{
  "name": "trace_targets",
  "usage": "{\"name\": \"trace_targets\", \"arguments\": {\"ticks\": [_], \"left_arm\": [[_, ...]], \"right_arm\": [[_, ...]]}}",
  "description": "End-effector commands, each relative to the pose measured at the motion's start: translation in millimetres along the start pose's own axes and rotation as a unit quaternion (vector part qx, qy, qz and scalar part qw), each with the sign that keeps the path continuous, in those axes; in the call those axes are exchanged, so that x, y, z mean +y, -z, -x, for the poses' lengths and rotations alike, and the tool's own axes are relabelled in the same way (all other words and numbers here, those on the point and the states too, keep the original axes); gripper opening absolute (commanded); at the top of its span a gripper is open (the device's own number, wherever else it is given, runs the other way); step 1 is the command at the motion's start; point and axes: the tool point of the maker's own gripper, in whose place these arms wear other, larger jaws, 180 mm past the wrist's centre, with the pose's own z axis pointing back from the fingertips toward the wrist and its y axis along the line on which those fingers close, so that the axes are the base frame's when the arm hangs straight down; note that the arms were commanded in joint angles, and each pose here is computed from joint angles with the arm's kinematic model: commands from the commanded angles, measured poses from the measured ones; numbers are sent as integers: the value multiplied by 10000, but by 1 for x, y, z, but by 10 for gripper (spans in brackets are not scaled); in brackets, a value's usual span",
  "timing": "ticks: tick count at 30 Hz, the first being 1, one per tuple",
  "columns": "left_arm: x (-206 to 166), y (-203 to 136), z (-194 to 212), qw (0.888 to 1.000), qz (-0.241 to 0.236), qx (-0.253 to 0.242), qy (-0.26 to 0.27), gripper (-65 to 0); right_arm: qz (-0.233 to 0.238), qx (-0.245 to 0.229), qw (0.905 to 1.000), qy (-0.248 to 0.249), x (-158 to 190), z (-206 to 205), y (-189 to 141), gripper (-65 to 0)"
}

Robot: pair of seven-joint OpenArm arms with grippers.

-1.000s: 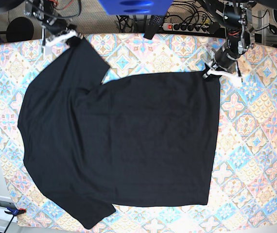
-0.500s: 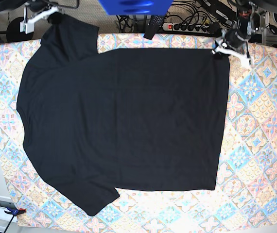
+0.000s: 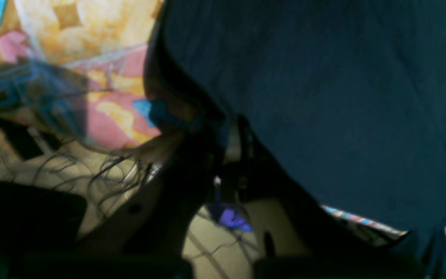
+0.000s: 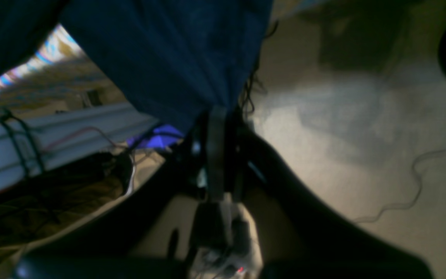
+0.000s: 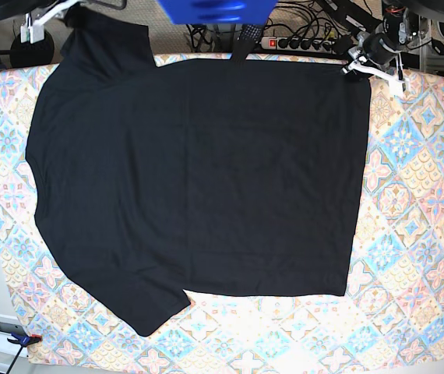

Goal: Fold the T-shirt properly
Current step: 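Pull both held shoulder corners away from the hem to straighten the shirt, then lift the shirt edge with both grippers and lay it back down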

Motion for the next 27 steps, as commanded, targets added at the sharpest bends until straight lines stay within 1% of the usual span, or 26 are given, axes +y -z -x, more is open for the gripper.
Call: {"name": "trace_targets", "arguments": {"ticks": [1, 3, 7, 13, 16, 18, 24, 27], "left_arm": [[-3, -7, -11, 9998, -15, -163, 152, -650], [-23, -12, -25, 9987, 202, -358, 298, -650], [-62, -18, -58, 9933, 627, -806, 538, -650], [-93, -20, -92, 9855, 961, -1232, 663, -650], [-106, -19, -110, 9809, 1091, -1447, 701, -650], [-116, -18, -124, 9775, 1189, -1588, 722, -650], [-129, -3, -162, 9726, 1307, -1842, 552, -650], [-130, 9, -170, 9731, 1319, -1856, 364, -650]], "right_arm": [[-72, -239, 9995, -175, 5, -17, -6, -650], [-122, -381, 9985, -366, 12, -30, -8, -650], [-278, -906, 9928, -738, 30, -74, -2, -650], [-433, -1475, 9841, -885, 43, -119, 11, -650], [-536, -1847, 9766, -963, 51, -148, 17, -650], [-591, -2015, 9727, -992, 55, -163, 20, -650], [-678, -2087, 9680, -1219, 69, -202, 34, -650], [-493, -2066, 9665, -1440, 68, -219, 39, -650]]}}
